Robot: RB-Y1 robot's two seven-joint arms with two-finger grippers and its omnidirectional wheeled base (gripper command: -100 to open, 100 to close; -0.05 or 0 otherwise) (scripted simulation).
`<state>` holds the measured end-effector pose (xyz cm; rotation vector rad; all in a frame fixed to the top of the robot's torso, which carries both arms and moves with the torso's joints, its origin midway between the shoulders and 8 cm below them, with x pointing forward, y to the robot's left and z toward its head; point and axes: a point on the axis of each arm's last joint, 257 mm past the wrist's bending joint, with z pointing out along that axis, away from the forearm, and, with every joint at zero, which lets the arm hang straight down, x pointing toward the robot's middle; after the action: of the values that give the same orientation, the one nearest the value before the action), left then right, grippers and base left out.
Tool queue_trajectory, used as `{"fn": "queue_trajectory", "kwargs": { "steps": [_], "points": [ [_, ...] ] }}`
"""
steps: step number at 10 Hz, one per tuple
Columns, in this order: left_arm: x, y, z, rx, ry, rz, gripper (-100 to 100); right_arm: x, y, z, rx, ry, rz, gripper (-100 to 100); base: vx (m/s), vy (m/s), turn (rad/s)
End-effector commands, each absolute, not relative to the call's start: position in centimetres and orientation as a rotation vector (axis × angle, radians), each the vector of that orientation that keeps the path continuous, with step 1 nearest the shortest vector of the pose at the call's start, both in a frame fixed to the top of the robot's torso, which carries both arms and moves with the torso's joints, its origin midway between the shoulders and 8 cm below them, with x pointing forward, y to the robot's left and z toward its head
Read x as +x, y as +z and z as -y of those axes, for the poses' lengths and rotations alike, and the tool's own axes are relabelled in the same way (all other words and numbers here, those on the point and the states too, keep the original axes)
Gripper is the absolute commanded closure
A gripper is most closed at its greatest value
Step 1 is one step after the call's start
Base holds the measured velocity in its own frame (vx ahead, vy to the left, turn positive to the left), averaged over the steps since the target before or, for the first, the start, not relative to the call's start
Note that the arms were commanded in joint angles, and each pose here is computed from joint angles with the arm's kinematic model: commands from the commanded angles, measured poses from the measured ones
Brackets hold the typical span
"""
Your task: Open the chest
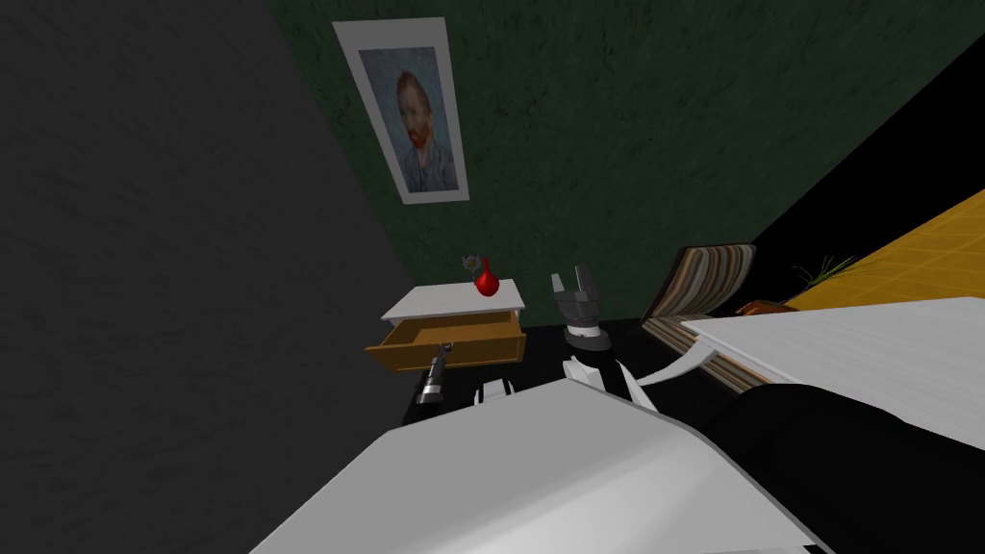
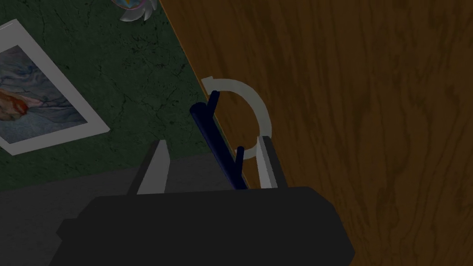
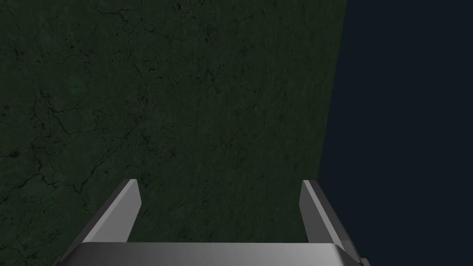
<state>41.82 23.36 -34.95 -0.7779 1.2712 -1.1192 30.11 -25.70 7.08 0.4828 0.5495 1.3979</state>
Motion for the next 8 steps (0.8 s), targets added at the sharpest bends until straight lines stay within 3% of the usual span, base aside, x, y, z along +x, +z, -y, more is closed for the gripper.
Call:
{"fn": "queue_trajectory", "kwargs": {
  "steps": [1,8],
  "points": [
    [44.9,-33.8,-23.9,-0.784,-1.118,-1.275,-100,30.1,7.1,25.7,0.483,1.398,-0.550,0,-0.102,-0.020,-0.004],
    [49.7,-30.9,-24.4,-0.789,-1.120,-1.272,-100,30.1,7.1,25.7,0.483,1.398,-0.550,0,-0.066,-0.006,-0.002]
  ]
}}
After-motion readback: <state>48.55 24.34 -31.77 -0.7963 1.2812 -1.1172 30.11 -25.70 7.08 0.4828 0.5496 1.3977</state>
